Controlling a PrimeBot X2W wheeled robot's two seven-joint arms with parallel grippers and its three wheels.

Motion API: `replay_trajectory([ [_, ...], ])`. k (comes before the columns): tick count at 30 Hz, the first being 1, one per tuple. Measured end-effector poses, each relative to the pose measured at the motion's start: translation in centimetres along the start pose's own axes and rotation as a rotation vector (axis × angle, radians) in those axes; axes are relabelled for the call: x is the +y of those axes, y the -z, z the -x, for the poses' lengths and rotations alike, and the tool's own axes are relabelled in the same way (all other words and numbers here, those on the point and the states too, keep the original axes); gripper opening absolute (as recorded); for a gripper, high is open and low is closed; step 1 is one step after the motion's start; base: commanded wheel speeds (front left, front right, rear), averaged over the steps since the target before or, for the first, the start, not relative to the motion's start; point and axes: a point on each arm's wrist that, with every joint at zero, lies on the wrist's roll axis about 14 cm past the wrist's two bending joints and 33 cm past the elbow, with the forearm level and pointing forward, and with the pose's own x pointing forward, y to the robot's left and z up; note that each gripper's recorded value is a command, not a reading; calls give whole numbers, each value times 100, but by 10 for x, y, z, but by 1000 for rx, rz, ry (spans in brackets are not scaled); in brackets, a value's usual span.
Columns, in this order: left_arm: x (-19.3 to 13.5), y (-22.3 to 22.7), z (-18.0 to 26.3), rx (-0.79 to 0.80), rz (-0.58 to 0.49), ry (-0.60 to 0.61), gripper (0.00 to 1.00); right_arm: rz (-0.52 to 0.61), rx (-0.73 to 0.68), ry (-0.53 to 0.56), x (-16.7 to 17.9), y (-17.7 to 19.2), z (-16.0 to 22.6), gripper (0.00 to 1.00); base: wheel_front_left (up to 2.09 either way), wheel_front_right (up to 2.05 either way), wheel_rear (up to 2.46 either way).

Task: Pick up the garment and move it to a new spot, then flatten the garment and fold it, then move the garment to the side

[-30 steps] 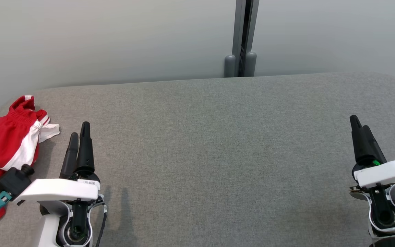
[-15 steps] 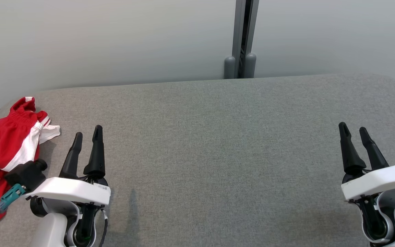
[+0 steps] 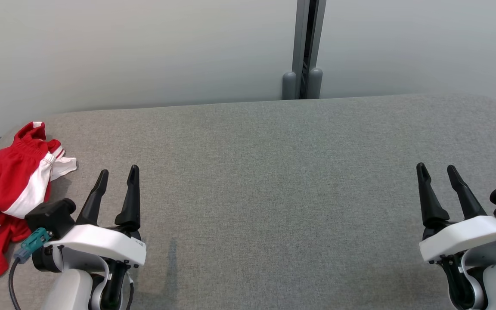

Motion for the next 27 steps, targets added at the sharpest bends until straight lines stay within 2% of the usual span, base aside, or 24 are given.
replay_trajectory([
  [27, 2, 6, 3, 18, -232, 1, 100, 188, 25, 11, -2, 9, 9, 100, 0, 0, 0],
])
